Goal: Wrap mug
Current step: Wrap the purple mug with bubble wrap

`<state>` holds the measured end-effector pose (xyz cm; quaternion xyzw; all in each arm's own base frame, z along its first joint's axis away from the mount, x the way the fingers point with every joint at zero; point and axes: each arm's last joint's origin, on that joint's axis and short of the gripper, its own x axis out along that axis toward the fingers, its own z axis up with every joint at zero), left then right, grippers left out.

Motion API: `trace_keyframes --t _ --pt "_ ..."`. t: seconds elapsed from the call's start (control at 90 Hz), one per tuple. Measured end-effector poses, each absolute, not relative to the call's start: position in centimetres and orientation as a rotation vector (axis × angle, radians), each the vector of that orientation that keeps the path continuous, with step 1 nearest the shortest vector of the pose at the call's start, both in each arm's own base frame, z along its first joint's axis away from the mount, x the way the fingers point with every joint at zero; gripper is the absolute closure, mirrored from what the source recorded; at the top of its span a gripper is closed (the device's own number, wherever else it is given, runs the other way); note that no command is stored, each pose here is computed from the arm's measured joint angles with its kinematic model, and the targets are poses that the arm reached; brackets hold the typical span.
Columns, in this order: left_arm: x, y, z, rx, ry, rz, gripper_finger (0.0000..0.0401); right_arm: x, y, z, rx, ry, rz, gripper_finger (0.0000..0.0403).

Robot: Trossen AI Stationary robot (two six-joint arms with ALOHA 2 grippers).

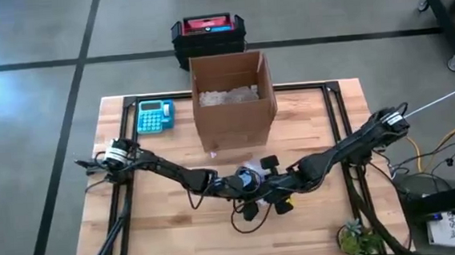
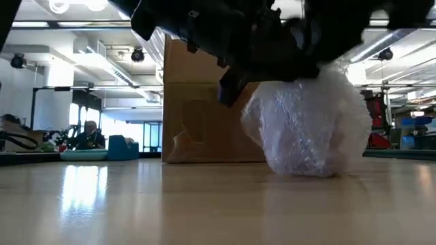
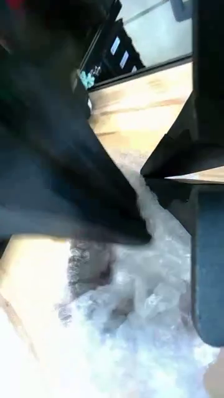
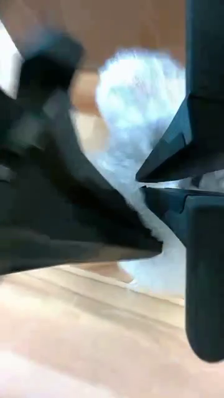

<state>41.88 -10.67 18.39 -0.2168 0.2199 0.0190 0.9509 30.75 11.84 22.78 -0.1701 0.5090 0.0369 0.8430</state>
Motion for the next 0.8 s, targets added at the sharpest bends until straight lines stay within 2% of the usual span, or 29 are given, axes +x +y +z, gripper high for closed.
trace_keyframes --t 0.244,0.489,0.678,0.8 --pt "41.9 -10.7 18.4 -0.435 0.446 0.037 0.04 29.5 9.8 25.9 -0.475 1.035 -0.051 0.0389" --pt "41.9 -10.7 18.5 -0.436 0.444 0.034 0.0398 30.7 4.8 23.6 -0.448 1.076 -0.181 0.0389" --pt "41.9 -10.7 18.5 -0.437 0.444 0.031 0.0399 31.0 4.7 21.5 -0.321 1.077 0.05 0.0389" --pt "41.9 -10.7 18.5 -0.437 0.444 0.029 0.0398 30.4 6.2 20.8 -0.331 1.094 0.099 0.0389"
